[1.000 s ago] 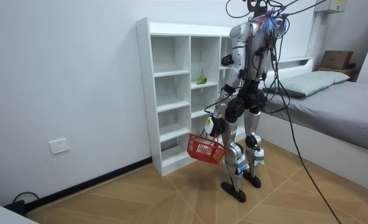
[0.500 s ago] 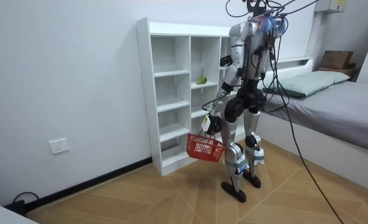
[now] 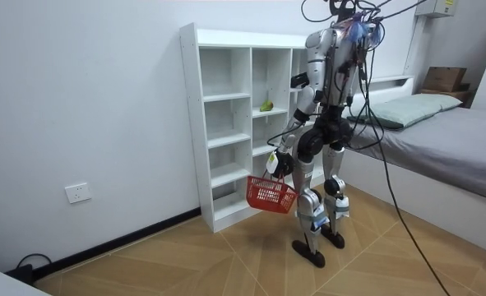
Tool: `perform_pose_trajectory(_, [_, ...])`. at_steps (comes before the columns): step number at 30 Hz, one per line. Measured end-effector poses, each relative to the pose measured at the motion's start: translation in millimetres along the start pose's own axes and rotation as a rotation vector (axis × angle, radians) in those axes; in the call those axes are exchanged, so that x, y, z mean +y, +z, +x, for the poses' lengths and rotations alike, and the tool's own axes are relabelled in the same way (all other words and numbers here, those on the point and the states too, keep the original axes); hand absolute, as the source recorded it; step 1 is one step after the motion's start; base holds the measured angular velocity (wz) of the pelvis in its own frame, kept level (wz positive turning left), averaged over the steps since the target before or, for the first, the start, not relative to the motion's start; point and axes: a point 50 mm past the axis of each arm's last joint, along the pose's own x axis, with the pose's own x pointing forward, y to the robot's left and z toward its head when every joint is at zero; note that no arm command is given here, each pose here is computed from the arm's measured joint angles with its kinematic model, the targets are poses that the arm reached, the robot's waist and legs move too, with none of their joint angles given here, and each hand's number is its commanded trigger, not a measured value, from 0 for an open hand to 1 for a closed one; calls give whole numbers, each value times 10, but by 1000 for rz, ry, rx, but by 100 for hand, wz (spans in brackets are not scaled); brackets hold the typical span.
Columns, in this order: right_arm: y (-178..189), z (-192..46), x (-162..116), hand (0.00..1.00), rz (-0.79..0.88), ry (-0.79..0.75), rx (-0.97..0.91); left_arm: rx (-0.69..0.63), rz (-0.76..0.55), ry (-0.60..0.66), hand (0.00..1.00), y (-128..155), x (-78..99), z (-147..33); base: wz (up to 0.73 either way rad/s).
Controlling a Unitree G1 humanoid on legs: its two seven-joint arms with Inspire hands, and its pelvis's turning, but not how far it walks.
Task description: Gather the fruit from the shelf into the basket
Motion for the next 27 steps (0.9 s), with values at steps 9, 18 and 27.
perform_pose_trajectory(9, [7,-193,60,100,-9,14,-51,3,2,-1,100,-10,-4,-2,0])
perform_pose_trajectory(18, [33,-411,218,100,-8,44,-105,13,3,-7,100,-77,-35,-20,0])
perform_pose_trajectory(27, [34,-692,306,100,-44,77,-150,-25,3,-5,100,-30,-31,-16,-6])
